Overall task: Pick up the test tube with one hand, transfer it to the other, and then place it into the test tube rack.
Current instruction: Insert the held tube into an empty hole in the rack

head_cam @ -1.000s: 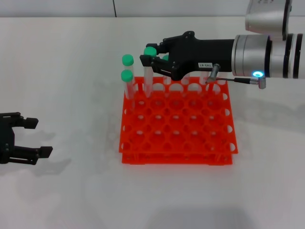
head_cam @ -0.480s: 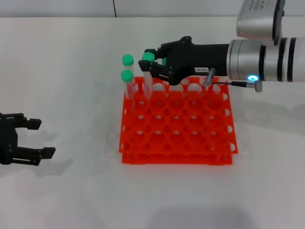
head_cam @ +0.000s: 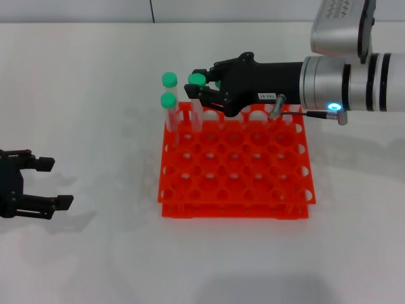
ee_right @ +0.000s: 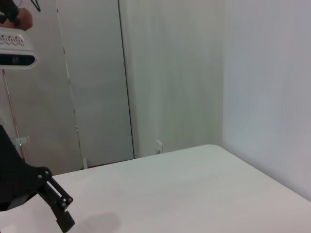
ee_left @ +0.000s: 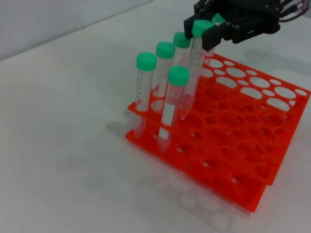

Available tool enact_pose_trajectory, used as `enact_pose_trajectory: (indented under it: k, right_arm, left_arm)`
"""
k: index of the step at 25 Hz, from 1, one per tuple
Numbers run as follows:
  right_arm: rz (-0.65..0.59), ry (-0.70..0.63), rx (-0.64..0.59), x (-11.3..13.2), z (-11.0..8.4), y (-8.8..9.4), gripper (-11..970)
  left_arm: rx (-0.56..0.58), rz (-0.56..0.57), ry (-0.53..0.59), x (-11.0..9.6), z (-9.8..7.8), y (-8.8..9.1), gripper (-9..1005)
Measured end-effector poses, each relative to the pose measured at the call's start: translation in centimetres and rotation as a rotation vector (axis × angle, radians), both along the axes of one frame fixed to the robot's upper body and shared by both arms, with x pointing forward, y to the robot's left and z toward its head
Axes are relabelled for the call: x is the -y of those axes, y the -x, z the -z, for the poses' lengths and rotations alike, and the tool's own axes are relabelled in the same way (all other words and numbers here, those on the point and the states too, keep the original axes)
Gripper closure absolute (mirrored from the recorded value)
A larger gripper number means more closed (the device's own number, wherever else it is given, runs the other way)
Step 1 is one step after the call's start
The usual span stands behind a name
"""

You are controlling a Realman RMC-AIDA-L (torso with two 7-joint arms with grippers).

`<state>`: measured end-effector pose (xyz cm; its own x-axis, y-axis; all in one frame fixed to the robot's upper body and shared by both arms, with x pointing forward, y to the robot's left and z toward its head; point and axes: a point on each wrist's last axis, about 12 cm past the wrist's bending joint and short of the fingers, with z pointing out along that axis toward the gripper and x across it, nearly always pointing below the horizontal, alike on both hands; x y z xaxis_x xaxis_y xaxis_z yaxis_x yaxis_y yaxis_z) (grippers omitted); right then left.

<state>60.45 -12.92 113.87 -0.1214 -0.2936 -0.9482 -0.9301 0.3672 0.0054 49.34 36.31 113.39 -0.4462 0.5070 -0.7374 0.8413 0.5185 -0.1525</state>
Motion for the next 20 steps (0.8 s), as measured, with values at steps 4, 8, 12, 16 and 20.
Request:
enact_pose_trajectory:
  k: [4,8,12,16,20]
  right_arm:
    - [0.001,0.002,-0.004,0.0,0.09,-0.02,676]
    - [0.006,0.004,-0.009,0.07,0.23,-0.04,675]
    - [0.011,0.008,-0.016,0.15,0.44,-0.05,675]
    - [0.014,0.009,-0.019,0.19,0.53,-0.06,674]
    - [0.018,0.011,-0.027,0.28,0.72,-0.05,673]
  left_arm:
    - [0.0,0.001,0.001,0.02,0.0,-0.03,110]
    - [0.0,0.0,0.001,0.02,0.0,-0.04,110]
    - [0.001,0.0,0.001,0.03,0.0,-0.05,110]
    - [0.003,0.003,0.002,0.11,0.05,-0.04,110]
    - [0.007,0.009,0.003,0.24,0.14,-0.02,110]
